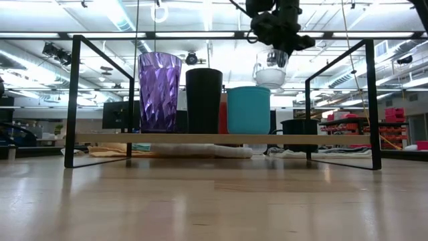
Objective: Stack small to large cups/mugs on shelf
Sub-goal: Put the top transparent mug on the shelf
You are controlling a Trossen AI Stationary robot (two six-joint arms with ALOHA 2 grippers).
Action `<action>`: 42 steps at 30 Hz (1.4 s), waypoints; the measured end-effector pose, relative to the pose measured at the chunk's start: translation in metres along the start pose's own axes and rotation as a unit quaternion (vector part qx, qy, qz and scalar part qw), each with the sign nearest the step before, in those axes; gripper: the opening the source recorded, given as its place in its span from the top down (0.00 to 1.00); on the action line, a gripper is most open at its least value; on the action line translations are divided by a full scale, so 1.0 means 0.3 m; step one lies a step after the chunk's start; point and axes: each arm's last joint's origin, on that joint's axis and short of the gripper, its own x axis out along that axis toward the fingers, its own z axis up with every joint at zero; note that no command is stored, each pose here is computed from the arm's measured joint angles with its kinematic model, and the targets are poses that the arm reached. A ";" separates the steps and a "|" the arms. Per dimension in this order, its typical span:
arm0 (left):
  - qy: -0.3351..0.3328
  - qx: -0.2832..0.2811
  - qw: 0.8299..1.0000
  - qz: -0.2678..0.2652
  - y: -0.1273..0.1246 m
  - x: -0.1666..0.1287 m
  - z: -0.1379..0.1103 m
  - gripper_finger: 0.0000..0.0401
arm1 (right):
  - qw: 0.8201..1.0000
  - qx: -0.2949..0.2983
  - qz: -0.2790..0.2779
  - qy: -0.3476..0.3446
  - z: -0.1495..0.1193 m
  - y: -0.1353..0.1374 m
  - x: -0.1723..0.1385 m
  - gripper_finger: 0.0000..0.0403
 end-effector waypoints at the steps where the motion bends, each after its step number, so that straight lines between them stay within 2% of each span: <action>1: 0.000 0.000 1.000 0.000 0.000 0.000 0.000 0.93 | 1.000 -0.003 -0.001 0.000 -0.005 0.008 0.000 0.99; 13: 0.000 0.000 1.000 0.000 0.000 0.000 0.000 0.94 | 1.000 0.000 -0.007 -0.004 -0.048 0.067 0.003 0.99; 23: 0.000 0.000 1.000 0.000 0.000 0.000 0.000 0.94 | 1.000 0.007 -0.008 -0.003 -0.048 0.069 0.006 0.99; 31: 0.001 0.007 1.000 0.000 0.000 0.001 -0.001 0.92 | 0.998 0.014 -0.042 0.036 -0.054 0.042 0.088 0.99; 42: 0.001 0.008 1.000 0.000 0.000 0.001 -0.001 0.95 | 0.995 0.010 -0.063 0.079 -0.096 0.057 0.162 0.99</action>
